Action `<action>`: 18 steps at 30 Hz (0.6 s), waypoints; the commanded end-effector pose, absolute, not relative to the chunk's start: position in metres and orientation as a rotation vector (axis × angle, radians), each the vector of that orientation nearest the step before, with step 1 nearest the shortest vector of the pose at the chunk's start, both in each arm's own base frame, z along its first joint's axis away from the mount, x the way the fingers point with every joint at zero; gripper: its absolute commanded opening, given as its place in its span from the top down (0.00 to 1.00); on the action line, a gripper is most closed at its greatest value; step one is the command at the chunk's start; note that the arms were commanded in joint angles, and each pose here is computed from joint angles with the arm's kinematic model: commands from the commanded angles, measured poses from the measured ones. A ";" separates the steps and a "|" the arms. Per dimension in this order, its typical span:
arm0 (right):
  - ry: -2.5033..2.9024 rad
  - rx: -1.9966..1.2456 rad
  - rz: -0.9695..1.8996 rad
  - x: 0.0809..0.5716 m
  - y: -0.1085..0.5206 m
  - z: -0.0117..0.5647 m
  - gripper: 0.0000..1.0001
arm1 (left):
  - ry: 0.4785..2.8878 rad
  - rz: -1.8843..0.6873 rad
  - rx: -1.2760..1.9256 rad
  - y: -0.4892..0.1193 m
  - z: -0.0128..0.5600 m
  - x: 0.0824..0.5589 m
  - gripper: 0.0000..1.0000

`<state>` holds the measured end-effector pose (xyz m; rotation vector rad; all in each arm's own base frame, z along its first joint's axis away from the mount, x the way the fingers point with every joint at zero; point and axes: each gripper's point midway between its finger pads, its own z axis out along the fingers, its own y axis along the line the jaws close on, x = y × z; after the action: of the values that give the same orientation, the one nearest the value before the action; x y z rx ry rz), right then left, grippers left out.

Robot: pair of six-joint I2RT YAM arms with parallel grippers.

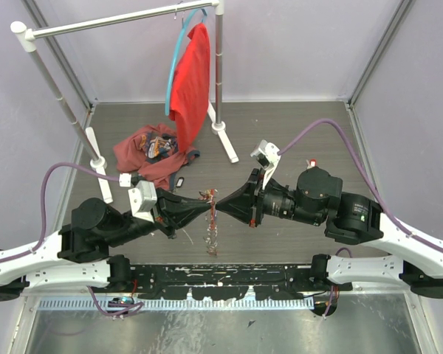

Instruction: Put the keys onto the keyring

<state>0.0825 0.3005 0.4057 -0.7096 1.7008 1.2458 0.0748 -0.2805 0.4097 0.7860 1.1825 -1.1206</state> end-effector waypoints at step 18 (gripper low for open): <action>1.471 -0.805 1.199 0.078 0.279 0.441 0.60 | 1.077 -1.170 0.723 -0.270 0.442 0.070 1.00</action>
<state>0.0850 0.2976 0.3987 -0.7627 1.6905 1.1855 0.0745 -0.2796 0.4111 0.7853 1.1760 -1.1213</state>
